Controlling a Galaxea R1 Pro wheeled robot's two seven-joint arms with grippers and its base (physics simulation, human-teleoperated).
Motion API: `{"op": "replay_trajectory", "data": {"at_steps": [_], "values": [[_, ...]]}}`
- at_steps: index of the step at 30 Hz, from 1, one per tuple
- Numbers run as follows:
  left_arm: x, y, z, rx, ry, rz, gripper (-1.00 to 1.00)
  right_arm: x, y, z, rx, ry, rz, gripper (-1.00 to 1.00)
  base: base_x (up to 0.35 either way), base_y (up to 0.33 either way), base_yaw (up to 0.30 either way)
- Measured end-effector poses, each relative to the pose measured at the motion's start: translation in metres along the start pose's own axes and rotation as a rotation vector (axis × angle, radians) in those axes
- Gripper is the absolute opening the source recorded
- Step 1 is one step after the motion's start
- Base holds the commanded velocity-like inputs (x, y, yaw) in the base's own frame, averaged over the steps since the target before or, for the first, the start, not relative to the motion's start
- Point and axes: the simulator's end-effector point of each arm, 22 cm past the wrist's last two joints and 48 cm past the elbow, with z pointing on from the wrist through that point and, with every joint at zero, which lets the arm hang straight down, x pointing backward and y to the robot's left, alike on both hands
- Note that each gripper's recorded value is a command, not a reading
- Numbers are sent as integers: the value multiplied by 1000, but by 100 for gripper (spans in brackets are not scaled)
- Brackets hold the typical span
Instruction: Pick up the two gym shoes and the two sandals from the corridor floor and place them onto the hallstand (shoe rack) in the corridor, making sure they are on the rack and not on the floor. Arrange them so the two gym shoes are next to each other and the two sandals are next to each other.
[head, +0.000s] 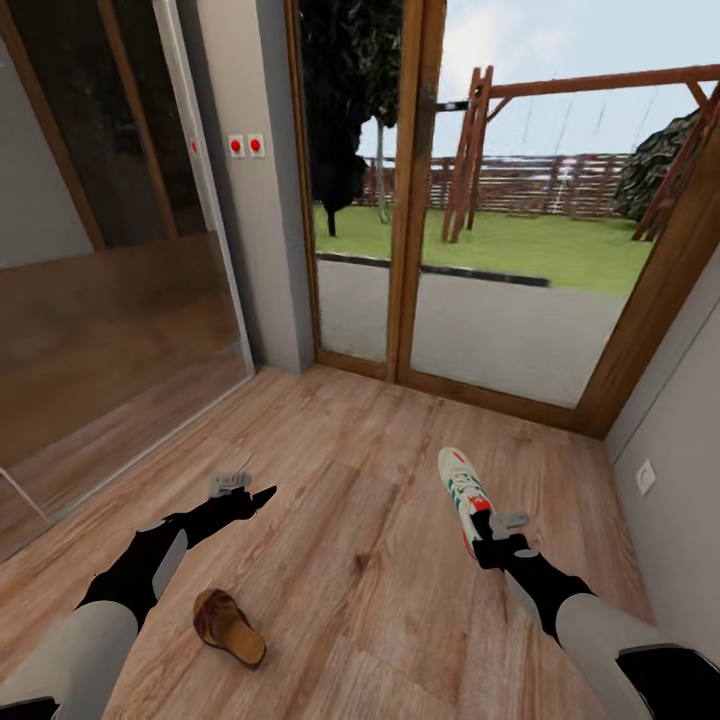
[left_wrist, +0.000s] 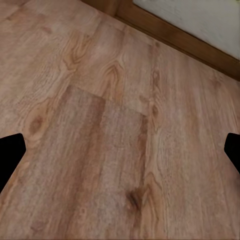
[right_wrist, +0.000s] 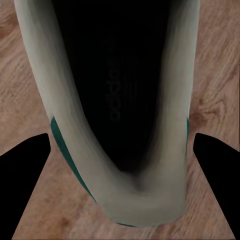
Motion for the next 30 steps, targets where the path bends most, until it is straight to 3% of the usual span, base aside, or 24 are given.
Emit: {"op": "replay_trajectory", "data": {"at_steps": [16, 30], "values": [[-12, 0, 0, 0, -54, 35, 100, 1, 1, 0, -1, 2, -1, -100, 6, -45, 243], [-13, 0, -1, 0, -57, 38, 100, 1, 1, 0, -1, 1, -1, -100, 292, 0, 30]]}}
